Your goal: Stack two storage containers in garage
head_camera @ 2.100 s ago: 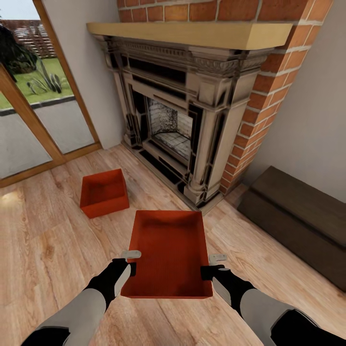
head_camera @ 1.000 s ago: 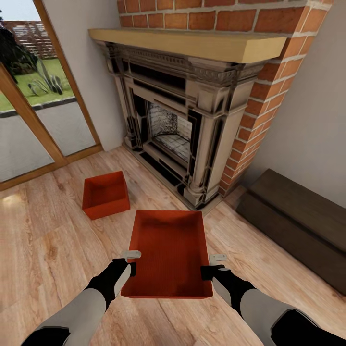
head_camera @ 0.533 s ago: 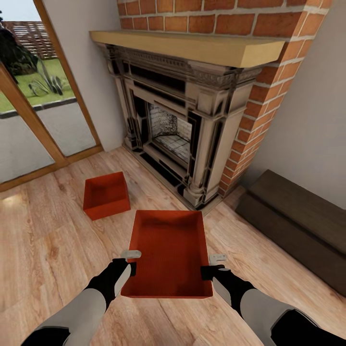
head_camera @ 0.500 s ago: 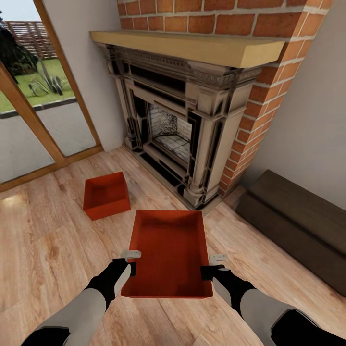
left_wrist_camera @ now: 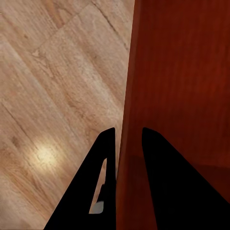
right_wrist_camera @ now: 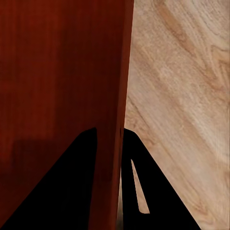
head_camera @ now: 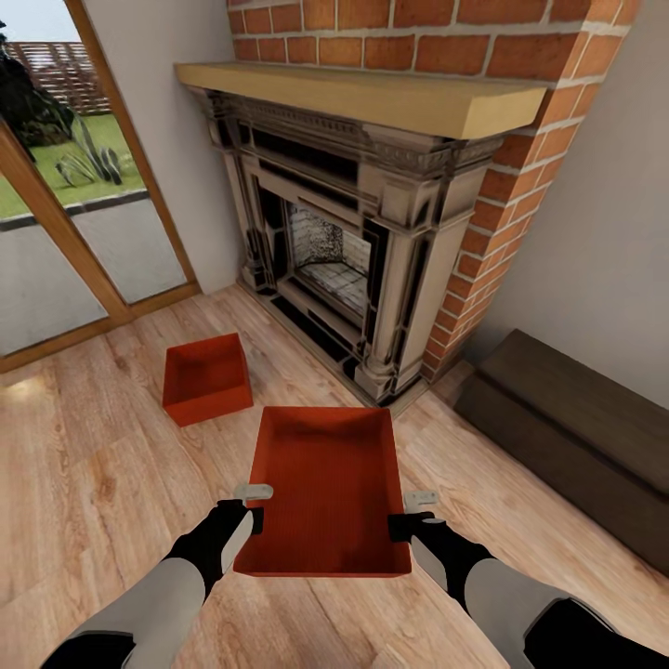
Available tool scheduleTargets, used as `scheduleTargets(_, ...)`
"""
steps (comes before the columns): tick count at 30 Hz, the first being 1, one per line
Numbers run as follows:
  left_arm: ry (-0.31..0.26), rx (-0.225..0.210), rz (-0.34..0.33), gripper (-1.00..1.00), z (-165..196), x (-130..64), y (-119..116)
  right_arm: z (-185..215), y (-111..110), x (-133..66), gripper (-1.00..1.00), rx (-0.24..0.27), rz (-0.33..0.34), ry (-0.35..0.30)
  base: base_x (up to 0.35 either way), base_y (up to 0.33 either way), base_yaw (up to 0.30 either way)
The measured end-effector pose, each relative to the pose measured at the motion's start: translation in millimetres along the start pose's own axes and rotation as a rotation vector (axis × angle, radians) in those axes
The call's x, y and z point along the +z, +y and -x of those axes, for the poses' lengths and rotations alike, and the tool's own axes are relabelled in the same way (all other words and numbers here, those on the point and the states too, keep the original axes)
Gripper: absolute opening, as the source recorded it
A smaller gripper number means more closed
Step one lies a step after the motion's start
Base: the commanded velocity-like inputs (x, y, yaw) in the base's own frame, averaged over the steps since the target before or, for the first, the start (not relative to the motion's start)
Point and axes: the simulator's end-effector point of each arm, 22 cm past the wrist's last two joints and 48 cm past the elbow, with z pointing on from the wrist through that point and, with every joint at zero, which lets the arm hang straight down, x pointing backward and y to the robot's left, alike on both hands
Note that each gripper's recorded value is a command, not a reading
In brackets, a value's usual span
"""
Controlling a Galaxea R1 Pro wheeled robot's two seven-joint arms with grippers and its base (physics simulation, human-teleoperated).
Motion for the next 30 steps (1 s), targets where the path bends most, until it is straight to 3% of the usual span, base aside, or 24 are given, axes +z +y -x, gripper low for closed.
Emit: scheduleTargets(30,0.001,-0.001,0.0,-1.0,-4,-23.1,4,0,1,-23.7,-1.0,0.0,0.0,0.001,0.0,0.0,0.0)
